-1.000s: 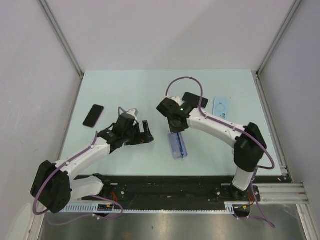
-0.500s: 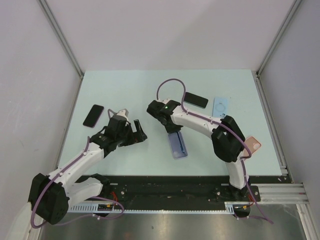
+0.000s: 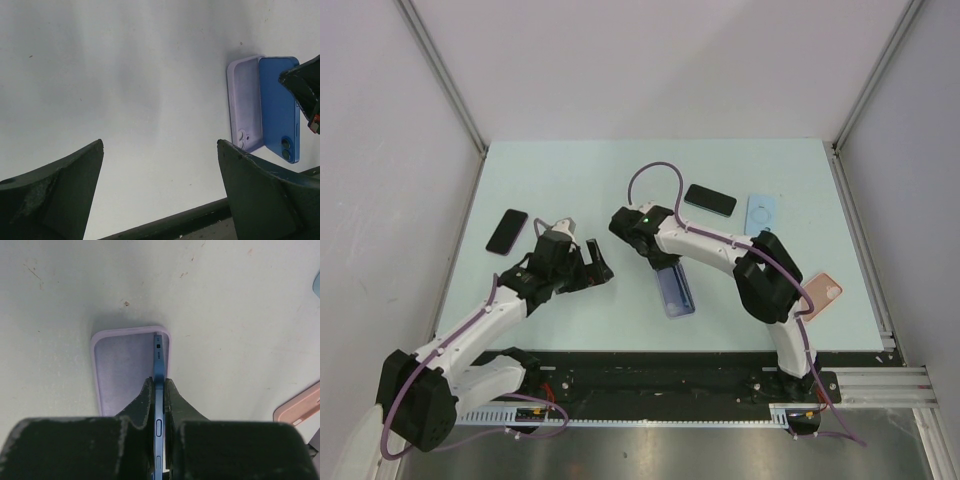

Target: Put the phone into the phone case

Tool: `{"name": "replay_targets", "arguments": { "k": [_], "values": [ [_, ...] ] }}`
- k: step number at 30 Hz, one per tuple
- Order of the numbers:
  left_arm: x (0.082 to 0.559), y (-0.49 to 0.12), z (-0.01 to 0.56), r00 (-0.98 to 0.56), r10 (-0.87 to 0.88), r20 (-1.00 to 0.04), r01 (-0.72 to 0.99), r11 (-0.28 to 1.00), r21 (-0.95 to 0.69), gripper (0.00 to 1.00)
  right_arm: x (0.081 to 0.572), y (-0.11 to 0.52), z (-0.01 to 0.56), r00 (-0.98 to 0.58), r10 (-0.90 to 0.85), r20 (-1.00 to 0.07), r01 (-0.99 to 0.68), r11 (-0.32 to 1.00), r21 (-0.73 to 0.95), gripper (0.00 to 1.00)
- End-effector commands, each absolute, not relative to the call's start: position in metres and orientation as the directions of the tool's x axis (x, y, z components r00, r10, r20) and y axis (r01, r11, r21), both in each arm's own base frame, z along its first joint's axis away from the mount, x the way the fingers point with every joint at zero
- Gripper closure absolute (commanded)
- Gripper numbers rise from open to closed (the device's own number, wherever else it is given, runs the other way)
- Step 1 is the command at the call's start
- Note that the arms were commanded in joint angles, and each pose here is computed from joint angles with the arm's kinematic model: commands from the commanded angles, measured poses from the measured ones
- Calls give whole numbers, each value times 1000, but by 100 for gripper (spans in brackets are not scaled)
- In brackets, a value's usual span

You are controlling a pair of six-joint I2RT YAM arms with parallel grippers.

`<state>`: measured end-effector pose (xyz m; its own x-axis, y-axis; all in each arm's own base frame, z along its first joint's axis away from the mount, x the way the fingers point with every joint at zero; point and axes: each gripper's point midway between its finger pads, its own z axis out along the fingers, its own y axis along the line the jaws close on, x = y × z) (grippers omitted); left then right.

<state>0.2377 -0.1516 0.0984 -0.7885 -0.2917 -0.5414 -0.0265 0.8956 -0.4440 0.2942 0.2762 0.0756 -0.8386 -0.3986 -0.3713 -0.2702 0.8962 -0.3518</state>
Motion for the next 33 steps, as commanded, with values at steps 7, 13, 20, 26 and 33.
{"name": "replay_targets", "arguments": {
  "k": [7,13,20,26,33],
  "values": [
    [242,-149,105,-767,-338,-545,-60,884,-464,0,295,287,69,-831,-366,-419,-233,913,-335,75],
    [241,-149,103,-770,-341,-540,-65,883,-465,0,289,288,59,-835,-359,-418,-243,921,-306,69],
    [240,-150,103,-771,-344,-535,-66,880,-470,0,290,289,53,-835,-345,-429,-235,928,-290,62],
    [240,-150,102,-774,-340,-535,-63,881,-470,0,290,295,57,-831,-325,-451,-240,942,-235,51],
    [239,-151,101,-777,-336,-532,-56,879,-473,0,289,292,56,-837,-310,-451,-235,948,-217,44]
  ]
}}
